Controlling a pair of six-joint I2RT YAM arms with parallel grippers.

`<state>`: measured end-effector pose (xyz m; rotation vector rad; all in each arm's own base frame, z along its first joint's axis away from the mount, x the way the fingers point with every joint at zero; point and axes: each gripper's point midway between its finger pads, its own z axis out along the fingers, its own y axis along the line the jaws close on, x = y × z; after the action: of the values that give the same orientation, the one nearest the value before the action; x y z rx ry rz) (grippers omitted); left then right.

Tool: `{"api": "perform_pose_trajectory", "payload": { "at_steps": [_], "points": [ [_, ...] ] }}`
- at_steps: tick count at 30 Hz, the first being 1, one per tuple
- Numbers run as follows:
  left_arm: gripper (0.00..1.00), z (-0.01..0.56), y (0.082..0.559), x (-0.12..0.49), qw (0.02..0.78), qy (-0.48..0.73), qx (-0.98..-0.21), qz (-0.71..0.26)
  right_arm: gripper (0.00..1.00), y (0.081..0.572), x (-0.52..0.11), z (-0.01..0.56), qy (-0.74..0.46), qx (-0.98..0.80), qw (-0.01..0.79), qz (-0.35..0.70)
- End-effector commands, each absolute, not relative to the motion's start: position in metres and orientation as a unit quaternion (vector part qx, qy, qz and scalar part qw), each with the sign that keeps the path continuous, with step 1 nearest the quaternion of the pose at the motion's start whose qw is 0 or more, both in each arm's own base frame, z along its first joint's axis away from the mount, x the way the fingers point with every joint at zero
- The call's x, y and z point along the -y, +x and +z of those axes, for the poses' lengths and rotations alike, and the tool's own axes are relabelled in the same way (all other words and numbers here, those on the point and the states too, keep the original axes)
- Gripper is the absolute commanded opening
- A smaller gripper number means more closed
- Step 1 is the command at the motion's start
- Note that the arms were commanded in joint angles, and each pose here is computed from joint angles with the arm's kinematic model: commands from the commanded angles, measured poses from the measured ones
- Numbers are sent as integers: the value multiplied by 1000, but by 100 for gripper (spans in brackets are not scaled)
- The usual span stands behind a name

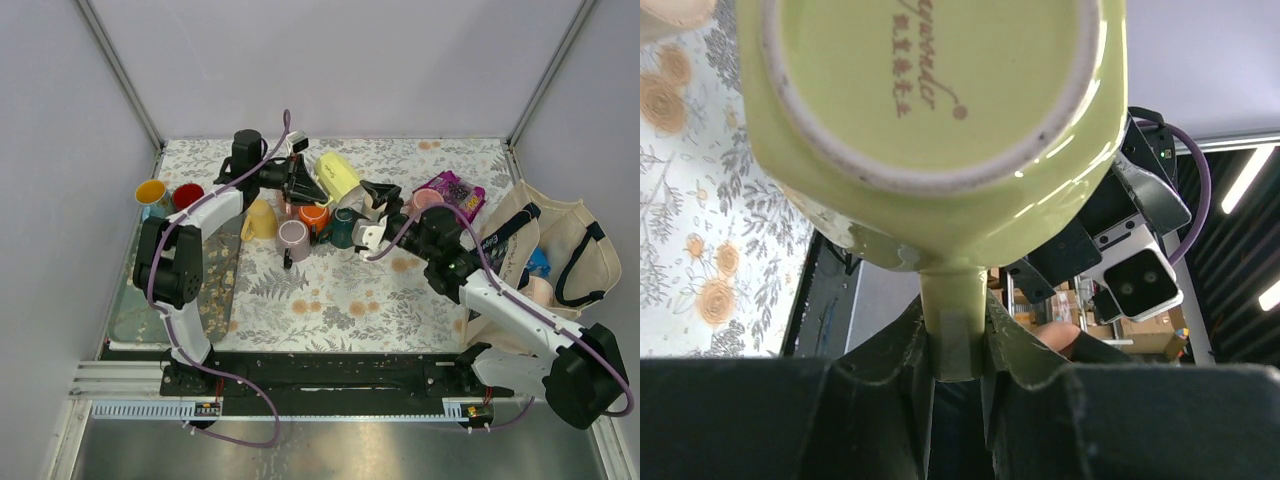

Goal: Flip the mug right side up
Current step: Turn over the cup at the center of the board.

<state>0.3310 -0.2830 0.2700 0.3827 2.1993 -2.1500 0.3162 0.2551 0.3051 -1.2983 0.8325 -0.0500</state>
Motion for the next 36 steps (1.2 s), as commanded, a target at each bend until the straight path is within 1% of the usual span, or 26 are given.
{"api": "perform_pose_trajectory", "payload": {
  "at_steps": [1,6,10,14,15,17,18,19,21,22,23,25,28,31,34,36],
  "points": [
    [0,310,279,276,-5,234,-666,-708,78,318,-269,330,-599,-316,734,-54],
    [0,313,266,276,-18,237,-665,-708,75,329,-272,334,-589,-317,740,-75],
    [0,314,257,274,-43,230,-665,-710,65,335,-276,334,-593,-320,735,-80],
    [0,312,252,271,-54,226,-664,-710,37,336,-276,334,-596,-326,729,-80],
    [5,312,252,270,-51,223,-666,-710,27,336,-275,330,-600,-328,725,-80],
    [27,309,254,269,-40,216,-670,-709,10,333,-273,322,-607,-329,719,-82],
    [32,308,254,269,-33,216,-671,-709,3,332,-272,319,-608,-330,718,-81],
    [36,307,256,267,-27,211,-673,-708,0,330,-271,316,-609,-330,717,-80],
    [41,305,261,264,-11,206,-676,-708,0,328,-268,312,-606,-338,716,-76],
    [46,305,262,262,-2,204,-677,-707,0,326,-268,310,-604,-344,715,-71],
    [55,304,264,261,6,202,-678,-707,0,327,-266,313,-596,-353,718,-67],
    [59,302,270,260,23,191,-683,-704,0,329,-264,315,-587,-379,713,-56],
    [60,300,277,259,42,183,-687,-702,0,328,-260,309,-587,-439,680,-21],
    [60,303,285,259,66,181,-689,-699,0,306,-257,281,-640,-476,602,22],
    [60,311,295,257,114,189,-690,-690,0,280,-252,253,-684,-496,530,68],
    [61,303,297,253,119,170,-717,-666,0,265,-247,236,-694,-525,482,99]
  ]
}}
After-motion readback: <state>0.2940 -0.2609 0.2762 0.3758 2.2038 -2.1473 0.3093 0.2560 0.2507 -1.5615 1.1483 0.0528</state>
